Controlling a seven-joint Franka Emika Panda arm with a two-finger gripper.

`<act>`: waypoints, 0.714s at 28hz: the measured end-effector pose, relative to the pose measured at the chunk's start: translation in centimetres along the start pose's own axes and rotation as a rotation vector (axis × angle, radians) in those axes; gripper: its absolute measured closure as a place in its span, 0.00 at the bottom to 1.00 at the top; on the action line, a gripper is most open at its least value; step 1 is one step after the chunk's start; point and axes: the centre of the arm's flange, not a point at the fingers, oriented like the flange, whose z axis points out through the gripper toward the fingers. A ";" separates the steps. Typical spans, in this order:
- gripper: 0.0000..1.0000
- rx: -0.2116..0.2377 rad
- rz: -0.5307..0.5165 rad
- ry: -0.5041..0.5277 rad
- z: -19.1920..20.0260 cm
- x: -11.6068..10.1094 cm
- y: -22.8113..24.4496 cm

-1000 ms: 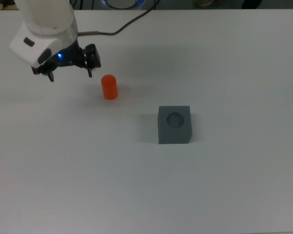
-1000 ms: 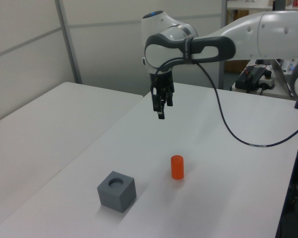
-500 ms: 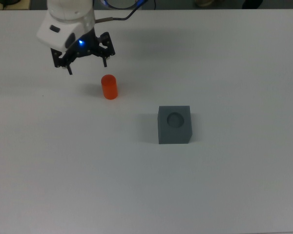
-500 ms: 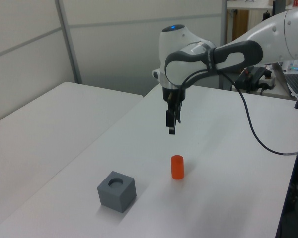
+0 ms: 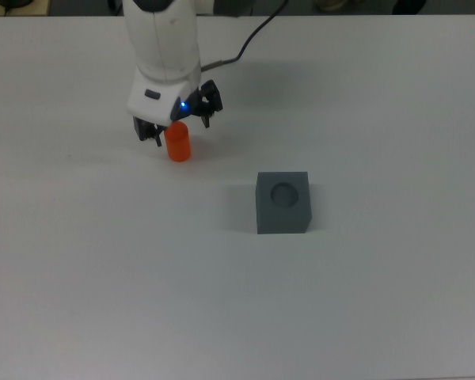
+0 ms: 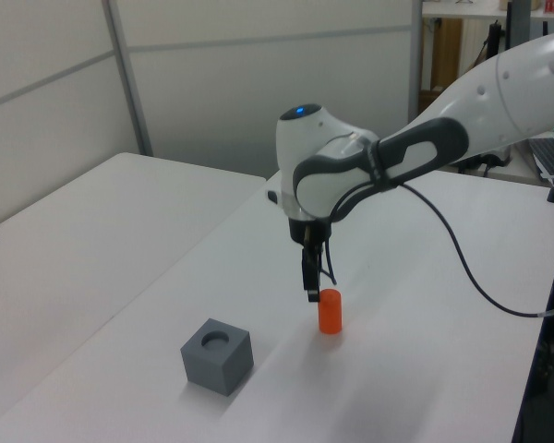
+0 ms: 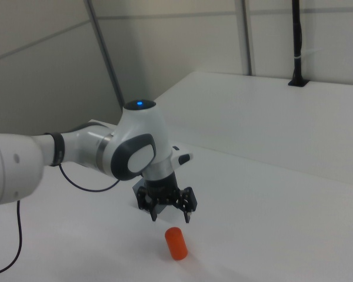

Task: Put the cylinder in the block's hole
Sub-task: 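Close the gripper around the orange cylinder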

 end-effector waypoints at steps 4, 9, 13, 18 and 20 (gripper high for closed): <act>0.00 -0.015 -0.020 -0.034 1.9 0.3 0.1; 0.04 -0.041 -0.042 -0.063 2.8 0.2 0.3; 0.06 -0.054 -0.055 -0.087 3.4 -0.1 0.3; 0.10 -0.053 -0.059 -0.101 3.9 -0.4 0.2; 0.11 -0.053 -0.059 -0.102 3.9 -0.4 0.2</act>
